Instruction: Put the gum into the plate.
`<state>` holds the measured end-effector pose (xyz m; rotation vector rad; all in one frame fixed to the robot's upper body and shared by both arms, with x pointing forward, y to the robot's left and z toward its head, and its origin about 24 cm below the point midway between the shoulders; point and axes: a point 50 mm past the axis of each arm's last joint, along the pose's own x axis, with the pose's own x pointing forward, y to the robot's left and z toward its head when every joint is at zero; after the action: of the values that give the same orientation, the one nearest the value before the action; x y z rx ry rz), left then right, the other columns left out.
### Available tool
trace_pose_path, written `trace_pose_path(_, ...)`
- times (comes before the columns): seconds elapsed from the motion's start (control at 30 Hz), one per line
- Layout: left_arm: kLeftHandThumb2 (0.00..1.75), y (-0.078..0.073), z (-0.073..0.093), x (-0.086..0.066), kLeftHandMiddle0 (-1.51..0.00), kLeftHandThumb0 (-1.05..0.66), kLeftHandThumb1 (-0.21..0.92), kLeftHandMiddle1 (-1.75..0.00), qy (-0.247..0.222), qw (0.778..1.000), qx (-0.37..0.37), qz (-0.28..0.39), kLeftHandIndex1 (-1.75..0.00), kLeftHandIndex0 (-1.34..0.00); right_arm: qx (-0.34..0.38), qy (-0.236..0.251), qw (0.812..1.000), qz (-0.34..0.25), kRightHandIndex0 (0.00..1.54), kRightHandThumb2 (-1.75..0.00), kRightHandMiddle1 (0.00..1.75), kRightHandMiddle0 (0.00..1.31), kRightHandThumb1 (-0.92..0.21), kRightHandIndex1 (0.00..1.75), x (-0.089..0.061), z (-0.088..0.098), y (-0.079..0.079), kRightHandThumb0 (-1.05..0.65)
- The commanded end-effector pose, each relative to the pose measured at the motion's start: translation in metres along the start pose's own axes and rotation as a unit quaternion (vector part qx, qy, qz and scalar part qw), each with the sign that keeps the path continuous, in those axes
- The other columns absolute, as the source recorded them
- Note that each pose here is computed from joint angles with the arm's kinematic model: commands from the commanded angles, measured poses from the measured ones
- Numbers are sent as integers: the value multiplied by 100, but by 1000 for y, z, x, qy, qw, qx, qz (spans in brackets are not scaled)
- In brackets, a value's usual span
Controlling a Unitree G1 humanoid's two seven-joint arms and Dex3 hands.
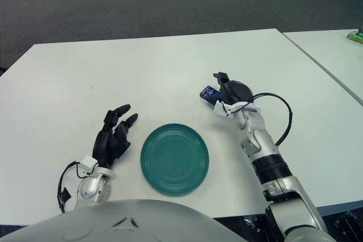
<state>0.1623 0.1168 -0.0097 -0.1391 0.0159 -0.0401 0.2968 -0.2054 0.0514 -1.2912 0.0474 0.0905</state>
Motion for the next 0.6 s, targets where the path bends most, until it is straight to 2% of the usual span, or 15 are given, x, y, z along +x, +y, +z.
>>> trace_pose_path(0.0, 88, 7, -9, -4, -49, -79, 92, -30, 29, 999, 9, 8, -92, -13, 19, 12, 999, -26, 44, -51, 62, 0, -92, 4, 8, 0, -10, -65)
trace_pose_path(0.4, 88, 7, -10, -4, -49, -79, 92, -32, 32, 999, 4, 11, -93, -15, 4, 16, 1000, -26, 43, -55, 56, 0, -92, 3, 12, 1, -18, -70)
trace_pose_path(0.57, 88, 7, -9, -5, -49, -79, 92, -32, 32, 999, -2, 10, -93, -15, 1, 15, 1000, -15, 44, -52, 54, 0, -92, 3, 13, 3, -16, -71)
